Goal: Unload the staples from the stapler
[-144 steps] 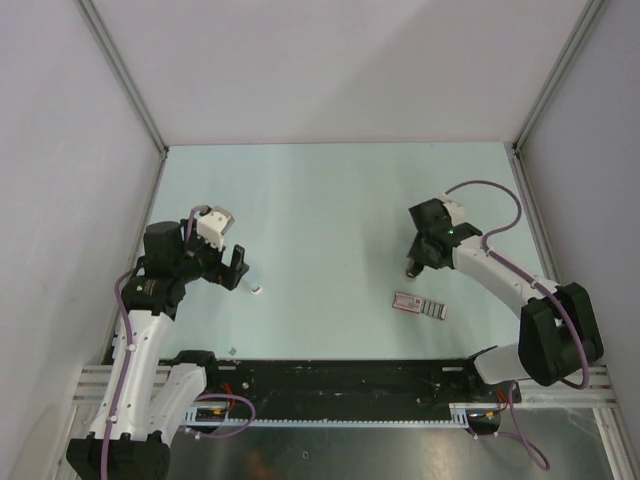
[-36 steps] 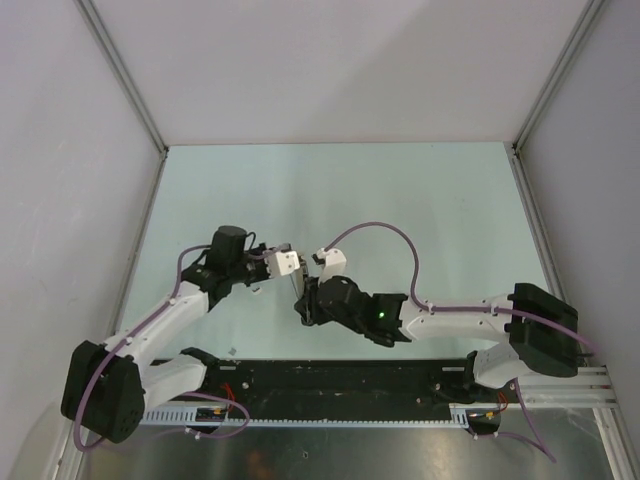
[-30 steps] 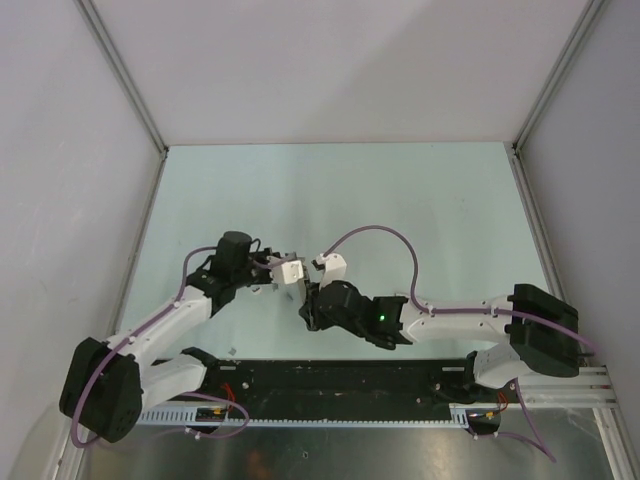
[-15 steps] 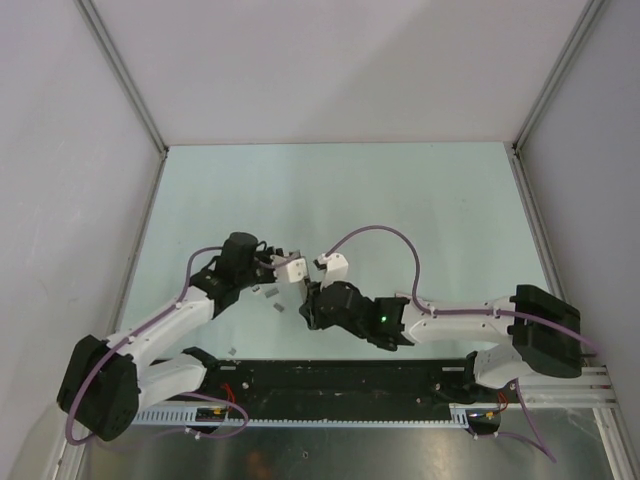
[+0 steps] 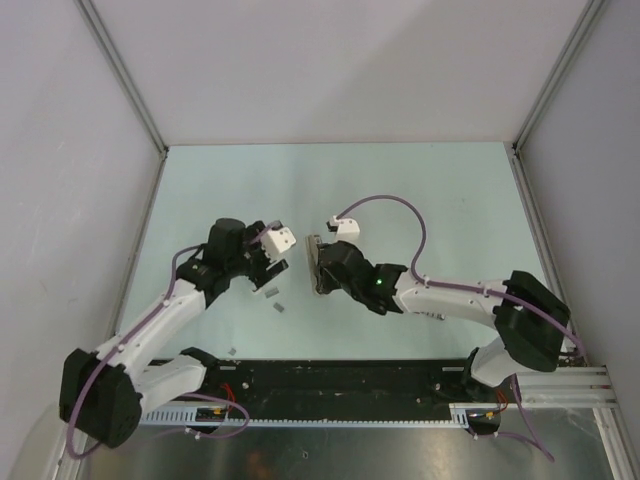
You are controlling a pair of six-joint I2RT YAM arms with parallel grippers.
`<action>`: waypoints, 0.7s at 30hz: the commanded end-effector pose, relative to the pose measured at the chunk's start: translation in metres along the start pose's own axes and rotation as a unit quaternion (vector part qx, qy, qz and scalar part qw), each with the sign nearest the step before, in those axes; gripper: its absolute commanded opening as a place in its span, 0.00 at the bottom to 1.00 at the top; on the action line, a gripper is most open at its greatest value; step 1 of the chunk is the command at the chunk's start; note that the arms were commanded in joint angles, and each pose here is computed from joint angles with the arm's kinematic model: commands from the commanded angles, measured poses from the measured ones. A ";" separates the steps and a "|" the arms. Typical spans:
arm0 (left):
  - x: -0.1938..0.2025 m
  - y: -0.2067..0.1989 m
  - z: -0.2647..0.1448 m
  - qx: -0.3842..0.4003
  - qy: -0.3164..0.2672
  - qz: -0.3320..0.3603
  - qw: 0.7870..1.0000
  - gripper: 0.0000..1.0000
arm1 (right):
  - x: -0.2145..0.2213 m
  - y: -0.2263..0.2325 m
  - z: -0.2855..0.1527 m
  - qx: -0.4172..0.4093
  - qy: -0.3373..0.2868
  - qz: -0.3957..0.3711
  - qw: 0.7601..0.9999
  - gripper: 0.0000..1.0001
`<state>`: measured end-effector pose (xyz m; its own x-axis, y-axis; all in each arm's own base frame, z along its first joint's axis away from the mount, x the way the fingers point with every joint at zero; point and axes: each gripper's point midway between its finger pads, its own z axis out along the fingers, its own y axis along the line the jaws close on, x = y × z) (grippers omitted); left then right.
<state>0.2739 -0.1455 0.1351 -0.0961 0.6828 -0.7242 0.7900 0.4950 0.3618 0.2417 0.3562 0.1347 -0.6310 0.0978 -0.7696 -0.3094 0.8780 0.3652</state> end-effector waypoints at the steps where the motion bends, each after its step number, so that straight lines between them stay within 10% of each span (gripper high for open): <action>1: 0.012 0.029 0.004 -0.033 0.034 -0.079 0.996 0.79 | -0.029 -0.001 0.014 0.022 -0.022 -0.019 0.999 0.00; 16: 0.067 0.046 0.031 -0.072 0.138 -0.110 0.982 0.76 | -0.026 -0.008 0.117 0.096 0.060 -0.096 0.989 0.01; 21: 0.080 0.046 0.029 -0.082 0.155 -0.106 0.979 0.75 | -0.015 0.003 0.139 0.092 0.086 -0.095 0.988 0.30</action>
<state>0.3097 -0.0917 0.0707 -0.4440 0.6880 -0.5741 0.6753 0.6780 0.2902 0.3401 0.4065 0.0590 -0.6984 -0.1531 -0.6991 -0.2978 0.9504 0.0893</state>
